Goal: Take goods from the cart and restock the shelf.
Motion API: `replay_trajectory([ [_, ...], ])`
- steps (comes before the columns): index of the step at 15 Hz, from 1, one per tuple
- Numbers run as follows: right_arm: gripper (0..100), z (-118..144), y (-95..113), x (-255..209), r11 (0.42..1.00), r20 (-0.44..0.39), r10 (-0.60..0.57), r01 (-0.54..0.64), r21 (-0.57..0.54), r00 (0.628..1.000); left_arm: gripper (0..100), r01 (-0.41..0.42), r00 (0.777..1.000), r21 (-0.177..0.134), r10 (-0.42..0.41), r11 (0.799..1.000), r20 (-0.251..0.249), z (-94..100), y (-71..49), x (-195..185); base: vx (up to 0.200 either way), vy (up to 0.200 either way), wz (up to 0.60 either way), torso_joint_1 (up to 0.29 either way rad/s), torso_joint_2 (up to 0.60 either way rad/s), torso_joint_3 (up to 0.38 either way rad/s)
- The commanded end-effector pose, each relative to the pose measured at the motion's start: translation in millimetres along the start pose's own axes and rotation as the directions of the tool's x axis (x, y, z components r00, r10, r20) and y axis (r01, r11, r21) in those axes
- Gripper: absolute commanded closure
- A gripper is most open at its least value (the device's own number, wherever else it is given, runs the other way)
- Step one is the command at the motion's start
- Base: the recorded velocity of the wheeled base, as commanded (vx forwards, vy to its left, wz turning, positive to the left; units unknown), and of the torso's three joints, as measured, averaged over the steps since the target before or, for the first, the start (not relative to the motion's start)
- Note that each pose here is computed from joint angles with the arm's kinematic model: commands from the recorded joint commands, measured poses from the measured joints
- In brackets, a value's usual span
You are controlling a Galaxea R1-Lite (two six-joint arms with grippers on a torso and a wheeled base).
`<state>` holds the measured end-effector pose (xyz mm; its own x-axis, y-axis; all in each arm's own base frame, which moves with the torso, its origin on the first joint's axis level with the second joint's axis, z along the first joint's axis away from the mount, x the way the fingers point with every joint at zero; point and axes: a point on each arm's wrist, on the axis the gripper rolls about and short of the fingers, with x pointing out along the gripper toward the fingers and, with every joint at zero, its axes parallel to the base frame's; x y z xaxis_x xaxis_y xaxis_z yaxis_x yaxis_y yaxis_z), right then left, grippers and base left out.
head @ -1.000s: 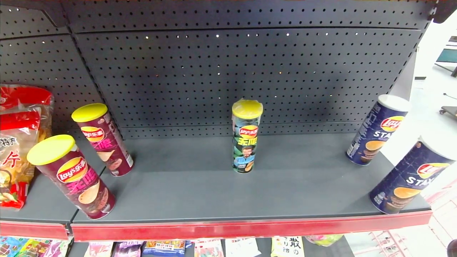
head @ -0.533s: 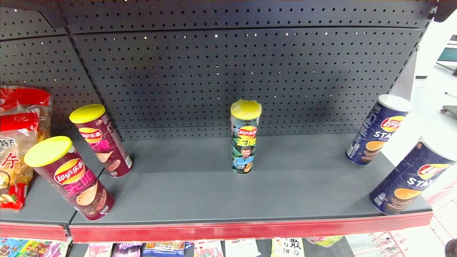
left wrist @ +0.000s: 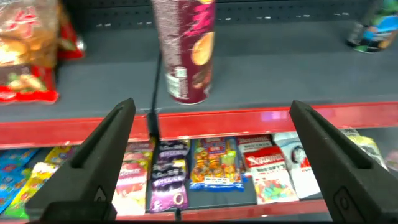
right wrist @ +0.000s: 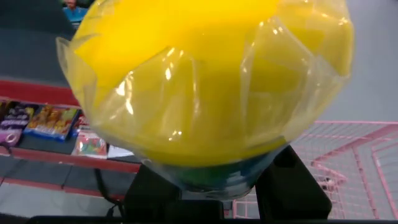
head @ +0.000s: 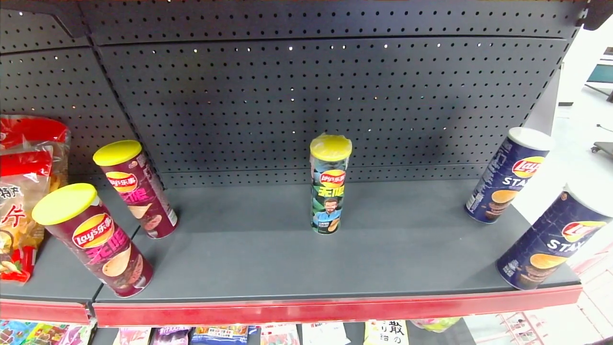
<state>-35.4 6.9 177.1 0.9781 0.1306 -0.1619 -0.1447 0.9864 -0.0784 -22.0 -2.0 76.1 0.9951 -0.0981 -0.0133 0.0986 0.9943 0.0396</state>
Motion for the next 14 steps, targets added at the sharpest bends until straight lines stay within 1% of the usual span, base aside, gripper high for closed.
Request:
replay_trajectory([
  [1, 100, -4, 0, -8, 0.998, 0.039, 0.067, -0.066, -0.015, 0.997, 0, 0.031, 1.0, 0.029, -0.031, 0.999, -0.001, 1.0, -0.6, 0, 0.0, 0.0, 0.0, 0.0, 0.0, 0.0],
  [3, 100, -4, -2, -6, 0.993, 0.035, 0.116, -0.115, -0.02, 0.993, 0, 0.047, 0.999, 0.039, -0.047, 0.998, 0.005, 0.9, -1.0, 0, 0.0, 0.0, 0.0, 0.0, 0.0, 0.0],
  [5, 100, -4, -4, -6, 0.987, 0.029, 0.158, -0.158, -0.025, 0.987, 0, 0.048, 0.999, 0.036, -0.049, 0.998, 0.006, 1.0, -1.0, 0, 0.0, 0.0, 0.0, 0.0, 0.0, 0.0],
  [7, 100, -5, -4, -5, 0.986, 0.025, 0.166, -0.166, -0.013, 0.986, 0, 0.049, 0.999, 0.033, -0.049, 0.998, 0.005, 1.0, -1.0, 0, 0.0, 0.0, 0.0, 0.0, 0.0, 0.0],
  [8, 100, -5, -4, -5, 0.986, 0.025, 0.166, -0.166, -0.005, 0.986, 0, 0.049, 0.999, 0.029, -0.049, 0.998, 0.006, 1.5, -1.0, 0, 0.0, 0.0, 0.0, 0.0, 0.0, 0.0],
  [9, 100, -5, -4, -6, 0.986, 0.027, 0.166, -0.166, -0.002, 0.986, 0, 0.041, 0.999, 0.004, -0.041, 0.999, 0.004, 1.5, -0.8, 0, 0.0, 0.0, 0.0, 0.0, 0.0, 0.0],
  [10, 100, -5, -4, -6, 0.987, 0.028, 0.163, -0.163, -0.001, 0.986, 0, 0.032, 0.999, -0.004, -0.032, 0.999, -0.001, 2.1, -0.5, 1, 0.0, 0.0, 0.0, 0.0, 0.0, 0.0],
  [11, 100, -5, -4, -6, 0.987, 0.028, 0.161, -0.161, -0.001, 0.986, 0, 0.042, 0.999, -0.005, -0.042, 0.999, 0.029, 17.2, -0.3, -1, 0.0, 0.0, 0.0, 0.0, 0.0, 0.0],
  [12, 100, -4, -5, -6, 0.987, 0.028, 0.161, -0.161, -0.001, 0.986, 0, 0.046, 0.999, -0.05, -0.045, 0.998, 0.011, 63.0, 2.3, 6, 0.0, 0.0, 0.0, 0.0, 0.0, 0.0],
  [13, 100, -5, -5, -5, 0.987, 0.023, 0.162, -0.162, 0.0, 0.987, 0, 0.08, 0.997, -0.143, -0.079, 0.986, 0.01, 109.9, 5.1, 21, 0.0, 0.0, 0.0, 0.0, 0.0, 0.0],
  [14, 100, -8, -4, -4, 0.987, 0.013, 0.163, -0.163, 0.001, 0.987, 0, 0.191, 0.982, -0.126, -0.19, 0.973, 0.022, 135.2, 4.8, 30, 0.0, 0.0, 0.0, 0.0, 0.0, 0.0],
])
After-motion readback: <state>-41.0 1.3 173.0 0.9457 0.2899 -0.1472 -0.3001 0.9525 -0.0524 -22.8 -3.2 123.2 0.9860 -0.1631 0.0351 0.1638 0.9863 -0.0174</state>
